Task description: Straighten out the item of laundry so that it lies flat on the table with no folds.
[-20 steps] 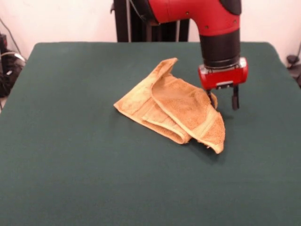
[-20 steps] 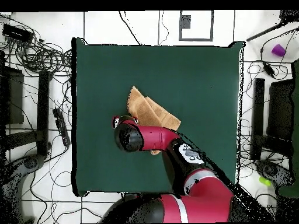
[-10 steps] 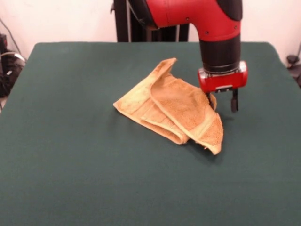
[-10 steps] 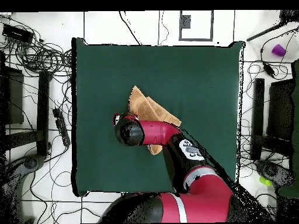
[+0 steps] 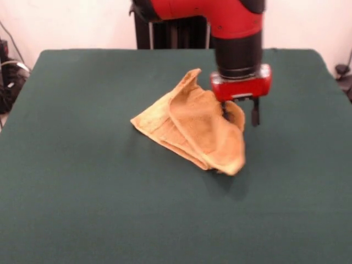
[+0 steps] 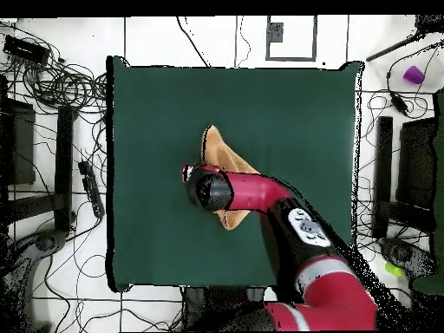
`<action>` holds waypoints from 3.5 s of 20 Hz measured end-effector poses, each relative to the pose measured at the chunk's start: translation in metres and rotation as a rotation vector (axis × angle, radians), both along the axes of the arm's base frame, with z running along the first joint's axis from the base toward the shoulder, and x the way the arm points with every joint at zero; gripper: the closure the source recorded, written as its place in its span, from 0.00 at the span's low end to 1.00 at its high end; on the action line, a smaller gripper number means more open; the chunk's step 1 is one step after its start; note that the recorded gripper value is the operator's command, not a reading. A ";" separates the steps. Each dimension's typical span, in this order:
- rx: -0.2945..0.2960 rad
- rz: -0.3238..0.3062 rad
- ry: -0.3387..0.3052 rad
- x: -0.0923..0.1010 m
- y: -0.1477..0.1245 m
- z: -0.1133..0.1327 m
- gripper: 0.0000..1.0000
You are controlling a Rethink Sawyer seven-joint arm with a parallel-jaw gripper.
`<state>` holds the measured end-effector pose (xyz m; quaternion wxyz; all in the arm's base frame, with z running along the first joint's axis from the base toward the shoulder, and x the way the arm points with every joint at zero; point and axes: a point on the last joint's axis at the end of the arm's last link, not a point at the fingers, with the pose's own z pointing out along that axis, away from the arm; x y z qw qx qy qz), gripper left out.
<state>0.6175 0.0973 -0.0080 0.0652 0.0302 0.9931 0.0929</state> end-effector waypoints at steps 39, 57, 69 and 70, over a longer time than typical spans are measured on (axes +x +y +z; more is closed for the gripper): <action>-0.078 0.057 -0.024 0.026 -0.074 -0.010 0.00; -0.012 0.022 0.025 0.026 -0.032 -0.029 0.00; -0.034 0.066 -0.007 0.022 0.041 0.003 0.00; -0.033 0.070 -0.008 0.020 0.049 0.007 0.00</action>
